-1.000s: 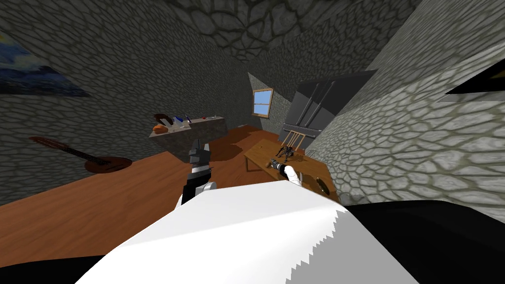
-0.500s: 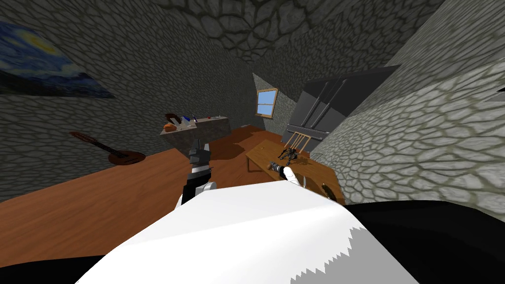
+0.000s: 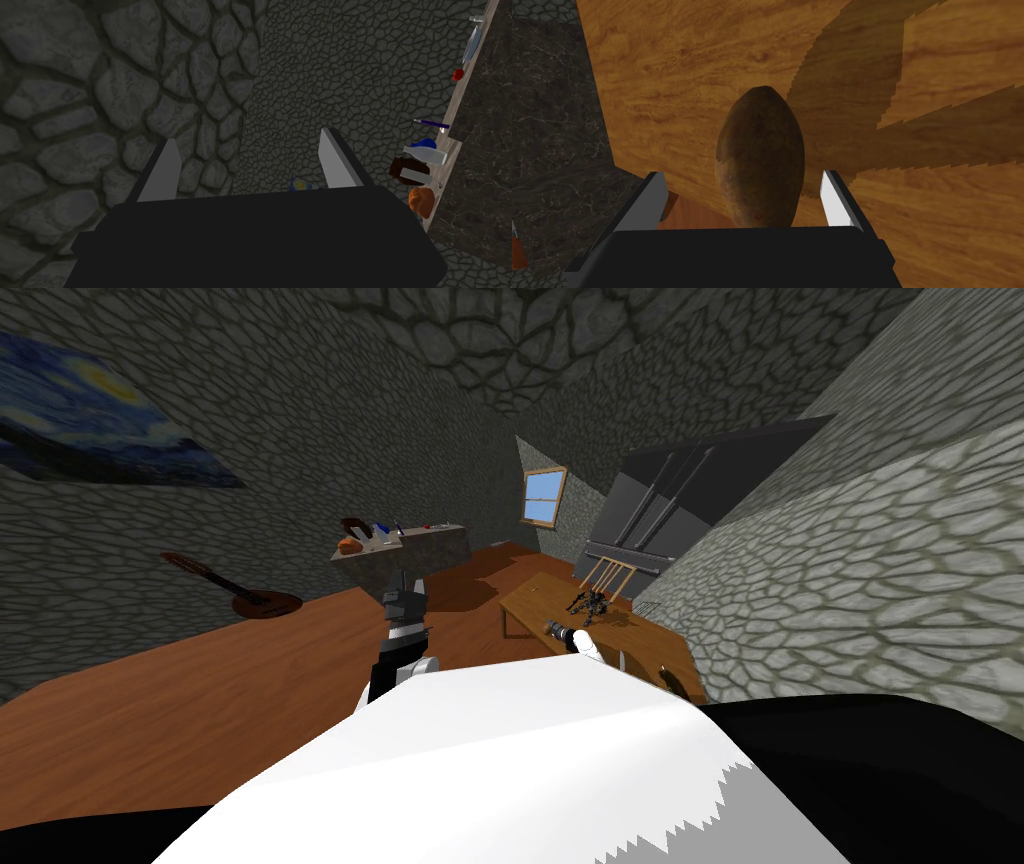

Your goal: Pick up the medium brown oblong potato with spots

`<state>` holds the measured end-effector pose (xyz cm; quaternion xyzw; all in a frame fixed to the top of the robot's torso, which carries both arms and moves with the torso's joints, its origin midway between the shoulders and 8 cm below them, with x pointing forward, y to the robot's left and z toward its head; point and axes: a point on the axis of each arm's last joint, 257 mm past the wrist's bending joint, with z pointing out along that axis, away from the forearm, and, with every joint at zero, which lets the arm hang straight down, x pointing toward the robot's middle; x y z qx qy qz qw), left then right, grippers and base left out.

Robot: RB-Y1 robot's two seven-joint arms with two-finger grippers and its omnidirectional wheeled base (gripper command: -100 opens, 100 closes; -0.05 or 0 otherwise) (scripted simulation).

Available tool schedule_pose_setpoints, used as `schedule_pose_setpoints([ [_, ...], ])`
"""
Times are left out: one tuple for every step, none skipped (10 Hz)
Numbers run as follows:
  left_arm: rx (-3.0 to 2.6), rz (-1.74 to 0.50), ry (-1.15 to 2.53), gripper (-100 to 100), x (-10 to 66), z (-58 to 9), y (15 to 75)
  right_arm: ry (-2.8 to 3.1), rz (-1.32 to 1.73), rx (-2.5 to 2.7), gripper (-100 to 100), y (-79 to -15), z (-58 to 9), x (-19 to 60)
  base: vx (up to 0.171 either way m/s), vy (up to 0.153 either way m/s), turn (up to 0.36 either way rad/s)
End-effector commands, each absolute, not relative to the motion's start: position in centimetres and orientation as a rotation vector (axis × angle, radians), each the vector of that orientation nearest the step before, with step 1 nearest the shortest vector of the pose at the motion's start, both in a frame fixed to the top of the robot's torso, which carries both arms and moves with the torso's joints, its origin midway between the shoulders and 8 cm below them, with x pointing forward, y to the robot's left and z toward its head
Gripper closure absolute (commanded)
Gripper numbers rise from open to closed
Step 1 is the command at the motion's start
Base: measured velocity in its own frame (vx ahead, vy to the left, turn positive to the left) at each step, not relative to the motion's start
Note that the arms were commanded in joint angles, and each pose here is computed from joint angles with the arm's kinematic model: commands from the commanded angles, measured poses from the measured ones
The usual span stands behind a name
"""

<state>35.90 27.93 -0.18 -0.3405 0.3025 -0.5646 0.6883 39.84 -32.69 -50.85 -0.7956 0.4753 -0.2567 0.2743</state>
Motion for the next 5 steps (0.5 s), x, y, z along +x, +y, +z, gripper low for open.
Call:
schedule_pose_setpoints([
  [-0.762,-1.263,0.677,0,35.9,-0.18,27.93,1.284,-0.699,-2.135,-100,-32.01,-51.51,39.64,0.072,-0.057,0.056],
  [-0.762,-1.263,0.677,0,35.9,-0.19,27.93,1.288,-0.701,-2.133,-100,-31.45,-51.95,39.39,0.07,-0.065,0.04],
  [-0.762,-1.263,0.677,0,35.9,-0.19,27.93,1.286,-0.697,-2.134,-100,-31.73,-51.73,39.39,0.029,-0.029,0.011],
  [-0.762,-1.263,0.677,0,35.9,-0.18,27.93,1.286,-0.7,-2.134,100,-31.72,-51.75,39.39,0.002,-0.006,-0.01],
  [-0.762,-1.263,0.677,0,35.9,-0.18,27.93,1.288,-0.697,-2.136,100,-31.79,-51.87,39.22,0.0,0.0,0.0],
])
